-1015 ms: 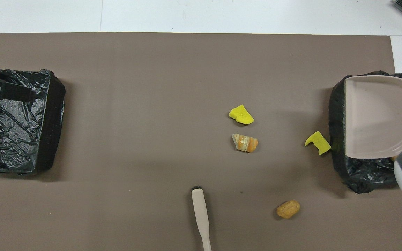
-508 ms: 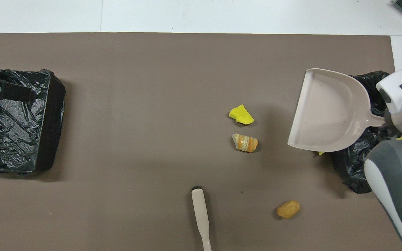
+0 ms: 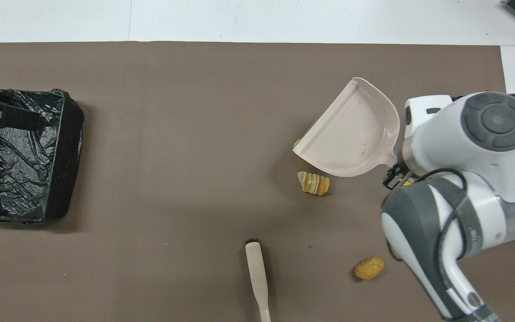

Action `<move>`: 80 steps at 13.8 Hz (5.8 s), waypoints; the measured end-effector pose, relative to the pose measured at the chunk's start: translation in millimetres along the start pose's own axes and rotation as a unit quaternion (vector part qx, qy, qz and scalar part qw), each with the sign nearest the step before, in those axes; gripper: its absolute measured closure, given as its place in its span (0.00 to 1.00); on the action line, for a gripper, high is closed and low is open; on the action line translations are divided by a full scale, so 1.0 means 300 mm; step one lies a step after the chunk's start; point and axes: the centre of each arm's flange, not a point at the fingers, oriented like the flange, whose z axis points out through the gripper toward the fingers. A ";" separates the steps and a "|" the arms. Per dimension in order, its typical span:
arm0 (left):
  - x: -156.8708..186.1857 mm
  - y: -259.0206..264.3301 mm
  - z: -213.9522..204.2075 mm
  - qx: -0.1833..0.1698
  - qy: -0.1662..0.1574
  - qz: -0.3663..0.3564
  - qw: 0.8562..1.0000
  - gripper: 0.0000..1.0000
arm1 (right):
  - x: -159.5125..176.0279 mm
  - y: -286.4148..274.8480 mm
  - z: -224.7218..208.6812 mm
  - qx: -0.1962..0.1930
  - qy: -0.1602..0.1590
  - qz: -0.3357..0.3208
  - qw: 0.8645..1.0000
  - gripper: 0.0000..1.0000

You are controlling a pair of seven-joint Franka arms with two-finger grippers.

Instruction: Sweep and dump trash in bin

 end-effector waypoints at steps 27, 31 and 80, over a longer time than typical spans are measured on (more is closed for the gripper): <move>0.000 0.000 0.000 0.000 0.000 0.000 1.000 0.00 | 0.629 -0.614 0.134 0.065 0.036 0.383 0.921 0.00; -0.003 -0.001 0.002 0.000 -0.004 0.000 1.000 0.00 | 0.523 -0.645 0.065 0.078 0.007 0.363 0.928 0.00; -0.055 1.004 0.906 0.023 -0.064 0.004 0.998 0.68 | -0.078 -1.265 0.296 0.130 -0.141 0.310 0.931 0.74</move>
